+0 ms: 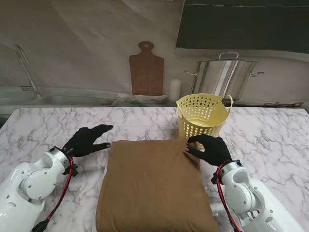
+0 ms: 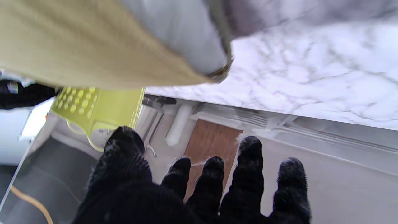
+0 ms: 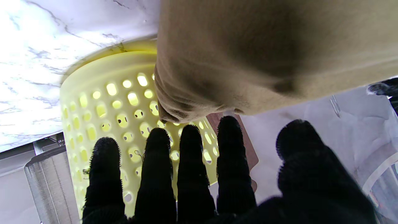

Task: Remove the pillowcase from the pillow and put it in the laundry basket

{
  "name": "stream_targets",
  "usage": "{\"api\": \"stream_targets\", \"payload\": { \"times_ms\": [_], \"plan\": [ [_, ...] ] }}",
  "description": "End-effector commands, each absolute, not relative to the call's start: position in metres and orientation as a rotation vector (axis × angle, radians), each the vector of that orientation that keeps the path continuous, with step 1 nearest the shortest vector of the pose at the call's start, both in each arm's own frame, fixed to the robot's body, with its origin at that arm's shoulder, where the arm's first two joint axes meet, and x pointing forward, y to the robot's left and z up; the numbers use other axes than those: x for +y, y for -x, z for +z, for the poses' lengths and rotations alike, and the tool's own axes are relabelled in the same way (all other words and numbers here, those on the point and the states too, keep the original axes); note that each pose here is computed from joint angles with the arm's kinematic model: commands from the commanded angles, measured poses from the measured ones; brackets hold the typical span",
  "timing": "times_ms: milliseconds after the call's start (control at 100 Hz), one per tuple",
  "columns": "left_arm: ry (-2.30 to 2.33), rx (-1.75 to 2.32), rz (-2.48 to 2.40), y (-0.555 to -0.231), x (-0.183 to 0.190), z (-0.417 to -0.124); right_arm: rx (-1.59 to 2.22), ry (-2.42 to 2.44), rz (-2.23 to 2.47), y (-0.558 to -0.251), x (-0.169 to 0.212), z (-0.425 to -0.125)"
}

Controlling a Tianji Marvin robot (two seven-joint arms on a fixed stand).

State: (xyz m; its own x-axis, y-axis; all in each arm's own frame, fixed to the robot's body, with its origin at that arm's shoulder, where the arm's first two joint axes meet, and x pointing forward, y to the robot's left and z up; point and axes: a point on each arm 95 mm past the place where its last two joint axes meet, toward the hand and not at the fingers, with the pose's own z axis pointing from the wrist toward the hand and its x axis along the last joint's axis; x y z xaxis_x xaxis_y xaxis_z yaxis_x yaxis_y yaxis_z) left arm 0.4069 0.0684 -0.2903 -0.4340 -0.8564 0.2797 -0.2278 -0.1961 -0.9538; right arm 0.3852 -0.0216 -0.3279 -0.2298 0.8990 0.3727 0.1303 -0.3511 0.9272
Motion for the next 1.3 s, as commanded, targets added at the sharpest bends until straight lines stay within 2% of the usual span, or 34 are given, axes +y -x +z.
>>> {"api": "stream_targets", "payload": {
  "times_ms": [0, 540, 880, 1290],
  "plan": [
    [1.264, 1.623, -1.612, -0.402, 0.08, -0.297, 1.271, -1.422, 1.639, -0.384, -0.019, -0.329],
    [1.39, 1.832, -1.391, -0.388, 0.105, -0.319, 1.286, -1.426, 1.638, -0.383, -0.015, -0.33],
    [1.455, 1.87, -1.435, -0.388, 0.081, -0.334, 1.286, -1.427, 1.643, -0.382, -0.014, -0.33],
    [1.48, 1.816, -1.554, -0.386, 0.062, -0.328, 1.286, -1.425, 1.647, -0.382, -0.013, -0.33]
  ]
}}
